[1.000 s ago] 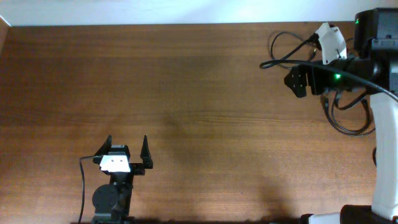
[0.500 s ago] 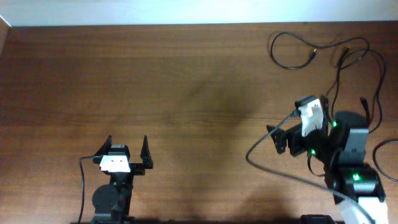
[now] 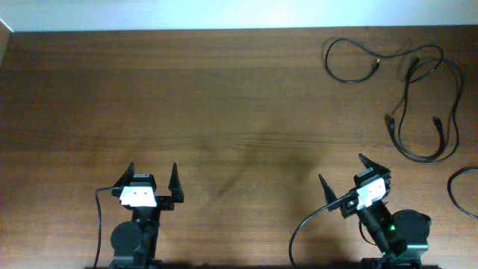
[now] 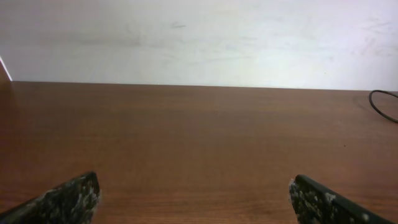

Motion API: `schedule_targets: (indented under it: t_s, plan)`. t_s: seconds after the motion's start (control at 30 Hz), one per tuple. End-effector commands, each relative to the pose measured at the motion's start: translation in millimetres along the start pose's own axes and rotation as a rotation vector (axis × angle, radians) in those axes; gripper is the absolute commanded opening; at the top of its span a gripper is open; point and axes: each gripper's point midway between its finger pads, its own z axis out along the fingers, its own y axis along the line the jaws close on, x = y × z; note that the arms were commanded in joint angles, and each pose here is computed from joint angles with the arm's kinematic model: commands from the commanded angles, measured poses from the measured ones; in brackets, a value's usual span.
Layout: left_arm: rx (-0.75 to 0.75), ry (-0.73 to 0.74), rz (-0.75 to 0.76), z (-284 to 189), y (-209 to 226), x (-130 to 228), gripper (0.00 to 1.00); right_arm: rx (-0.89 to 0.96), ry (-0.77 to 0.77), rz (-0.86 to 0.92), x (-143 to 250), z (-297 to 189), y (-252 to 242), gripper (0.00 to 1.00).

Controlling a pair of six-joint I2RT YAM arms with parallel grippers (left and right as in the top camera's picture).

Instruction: Untangle cables

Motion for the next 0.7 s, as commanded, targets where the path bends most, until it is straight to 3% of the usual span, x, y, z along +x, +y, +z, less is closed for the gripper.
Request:
schedule_targets:
  t_s: [0.0, 0.07, 0.27, 0.33, 0.4, 0.67]
  plan:
    - [0.0, 0.003, -0.01, 0, 1, 2, 0.99, 0.003, -0.087, -0.034, 9, -1, 6, 1.0]
    - [0.0, 0.003, -0.01, 0, 1, 2, 0.99, 0.028, -0.134, -0.057, -2, -3, 2, 0.99]
    - [0.0, 0.003, -0.01, 0, 1, 2, 0.99, 0.09, -0.085, -0.037, 9, -2, -8, 0.99]
    - [0.0, 0.003, -0.01, 0, 1, 2, 0.99, 0.204, -0.062, 0.098, 15, -3, -25, 0.99]
    - [0.0, 0.003, -0.01, 0, 1, 2, 0.99, 0.247, -0.044, 0.11, 18, -3, -28, 0.99]
    - [0.0, 0.003, -0.01, 0, 1, 2, 0.99, 0.227, -0.039, 0.096, 18, -1, -21, 0.99]
